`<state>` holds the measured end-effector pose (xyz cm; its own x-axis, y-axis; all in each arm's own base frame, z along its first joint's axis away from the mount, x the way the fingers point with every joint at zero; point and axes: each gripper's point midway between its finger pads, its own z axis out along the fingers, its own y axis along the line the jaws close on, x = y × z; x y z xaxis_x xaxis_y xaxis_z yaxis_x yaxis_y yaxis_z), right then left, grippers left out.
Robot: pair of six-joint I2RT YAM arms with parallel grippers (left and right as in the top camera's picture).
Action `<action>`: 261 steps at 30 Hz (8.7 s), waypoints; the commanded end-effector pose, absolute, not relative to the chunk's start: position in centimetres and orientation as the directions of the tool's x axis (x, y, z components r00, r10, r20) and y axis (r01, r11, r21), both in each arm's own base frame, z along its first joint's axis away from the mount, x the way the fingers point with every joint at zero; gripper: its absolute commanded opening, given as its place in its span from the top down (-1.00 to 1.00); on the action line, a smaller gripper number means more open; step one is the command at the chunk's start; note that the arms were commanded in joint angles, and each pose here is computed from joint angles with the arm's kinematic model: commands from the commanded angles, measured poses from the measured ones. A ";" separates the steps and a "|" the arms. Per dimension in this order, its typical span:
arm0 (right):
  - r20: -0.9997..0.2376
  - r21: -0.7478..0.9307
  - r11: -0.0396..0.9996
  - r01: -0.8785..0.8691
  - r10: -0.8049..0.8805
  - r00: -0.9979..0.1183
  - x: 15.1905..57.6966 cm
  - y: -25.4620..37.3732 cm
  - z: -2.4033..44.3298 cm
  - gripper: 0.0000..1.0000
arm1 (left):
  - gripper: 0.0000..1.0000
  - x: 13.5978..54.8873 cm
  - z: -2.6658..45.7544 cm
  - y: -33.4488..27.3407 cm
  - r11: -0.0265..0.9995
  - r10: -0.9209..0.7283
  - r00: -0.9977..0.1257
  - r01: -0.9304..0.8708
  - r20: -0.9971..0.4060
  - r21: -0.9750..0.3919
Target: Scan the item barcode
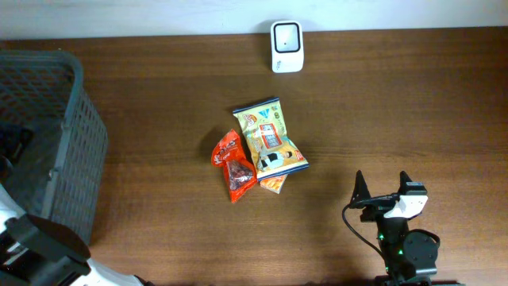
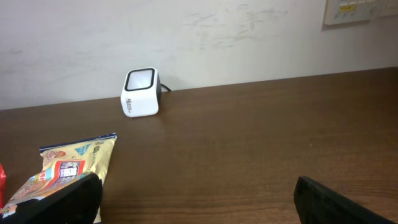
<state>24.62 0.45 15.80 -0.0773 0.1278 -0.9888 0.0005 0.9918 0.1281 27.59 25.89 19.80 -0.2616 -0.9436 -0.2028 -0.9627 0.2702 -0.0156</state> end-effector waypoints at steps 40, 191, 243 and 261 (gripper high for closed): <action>-0.989 0.124 0.992 0.015 0.125 -0.081 24.6 0.2 15.5 -0.97 | 1.00 19.2 2.9 24.7 0.028 -0.994 -0.046 -0.983 -0.097 0.179; -0.561 0.618 0.767 -0.173 0.276 -0.781 31.0 10.6 24.5 -0.97 | -0.98 32.1 6.1 -15.4 0.978 0.098 -0.971 0.134 -0.220 -0.157; -0.369 0.349 0.907 -0.236 -0.098 -0.924 37.4 19.0 13.5 0.92 | -0.98 32.2 6.1 -15.3 0.980 0.096 -0.970 0.132 -0.224 -0.150; -0.356 0.025 1.000 0.010 0.018 -0.934 38.4 13.4 11.7 0.50 | -0.99 34.4 2.3 -13.0 0.999 -0.039 -0.971 -0.037 -0.236 -0.011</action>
<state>38.69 12.40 10.71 -0.9283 -0.0144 -0.3716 -0.0015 0.9994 -0.0350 34.30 -13.10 2.65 -0.9710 -0.0260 -0.2376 -0.0235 0.9996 -0.0130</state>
